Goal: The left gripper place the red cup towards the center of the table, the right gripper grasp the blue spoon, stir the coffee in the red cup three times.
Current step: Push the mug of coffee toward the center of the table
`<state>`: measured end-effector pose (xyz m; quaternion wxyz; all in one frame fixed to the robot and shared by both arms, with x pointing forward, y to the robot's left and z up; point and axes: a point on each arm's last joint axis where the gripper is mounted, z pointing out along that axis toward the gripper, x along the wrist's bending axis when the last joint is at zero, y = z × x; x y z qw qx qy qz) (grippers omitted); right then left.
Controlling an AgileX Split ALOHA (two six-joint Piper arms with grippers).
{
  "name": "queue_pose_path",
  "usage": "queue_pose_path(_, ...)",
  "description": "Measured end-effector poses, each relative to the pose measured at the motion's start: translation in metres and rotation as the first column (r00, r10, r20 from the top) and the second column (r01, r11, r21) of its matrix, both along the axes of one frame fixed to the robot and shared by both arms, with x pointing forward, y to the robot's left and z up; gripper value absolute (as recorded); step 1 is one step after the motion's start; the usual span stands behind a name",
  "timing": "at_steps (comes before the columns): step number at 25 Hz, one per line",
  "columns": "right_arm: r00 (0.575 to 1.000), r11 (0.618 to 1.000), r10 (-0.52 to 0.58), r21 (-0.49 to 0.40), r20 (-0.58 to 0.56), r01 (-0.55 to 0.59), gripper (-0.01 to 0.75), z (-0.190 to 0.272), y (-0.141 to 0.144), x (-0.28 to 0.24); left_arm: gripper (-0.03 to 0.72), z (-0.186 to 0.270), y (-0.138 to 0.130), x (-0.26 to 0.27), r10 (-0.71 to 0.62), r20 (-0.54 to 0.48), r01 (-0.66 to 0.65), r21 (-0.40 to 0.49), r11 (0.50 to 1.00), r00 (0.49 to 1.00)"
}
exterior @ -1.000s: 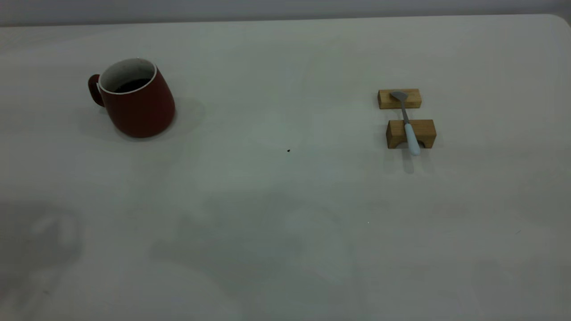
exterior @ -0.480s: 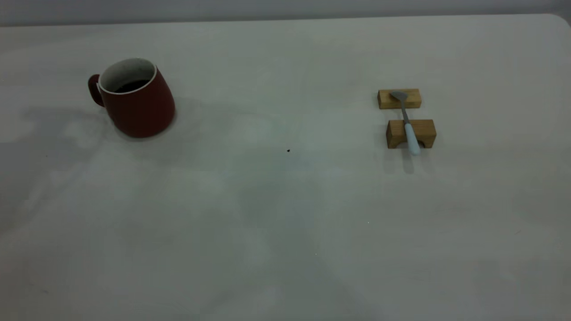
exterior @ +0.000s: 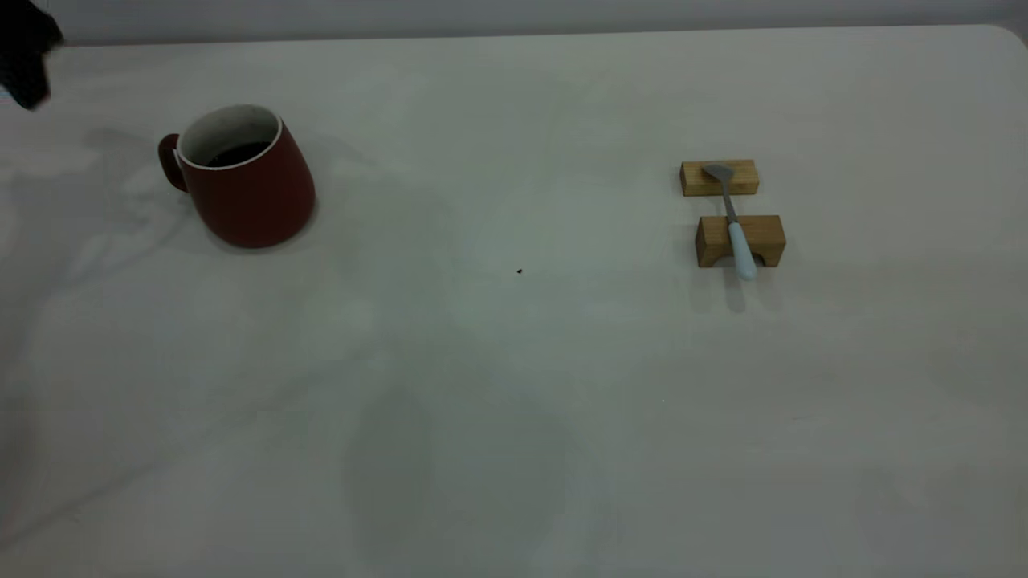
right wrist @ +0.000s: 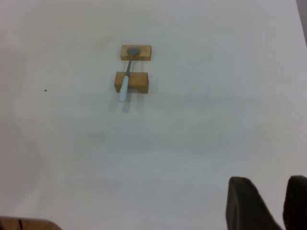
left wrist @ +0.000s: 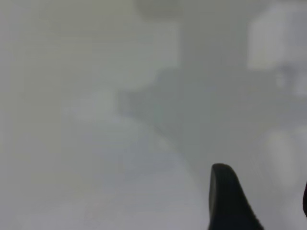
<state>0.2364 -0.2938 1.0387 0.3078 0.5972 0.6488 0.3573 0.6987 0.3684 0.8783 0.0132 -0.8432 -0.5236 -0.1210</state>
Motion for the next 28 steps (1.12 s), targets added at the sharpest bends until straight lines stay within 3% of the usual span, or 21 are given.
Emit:
queue_pose_path(4,1.000,1.000,0.000,0.000,0.000,0.000,0.237,0.000,0.000,0.000,0.446,-0.029,-0.006,0.018,-0.206,-0.093,0.202,-0.050,0.978,0.974)
queue_pose_path(8,1.000,1.000,0.000,0.000,0.000,0.000,0.237,0.000,0.000,0.000,0.446,-0.045,-0.019,0.024,-0.498,-0.162,0.490,-0.088,0.867,0.852)
queue_pose_path(11,1.000,1.000,0.000,0.000,0.000,0.000,0.237,0.000,0.000,0.000,0.446,-0.053,-0.030,0.026,-0.658,-0.164,0.652,-0.095,0.752,0.735)
queue_pose_path(18,1.000,1.000,0.000,0.000,0.000,0.000,0.237,0.000,0.000,0.000,0.446,-0.060,-0.049,0.032,-0.810,-0.092,0.804,-0.102,0.586,0.579)
queue_pose_path(28,1.000,1.000,0.000,0.000,0.000,0.000,0.237,0.000,0.000,0.000,0.446,-0.064,-0.080,0.027,-0.885,-0.033,0.867,-0.186,0.463,0.465)
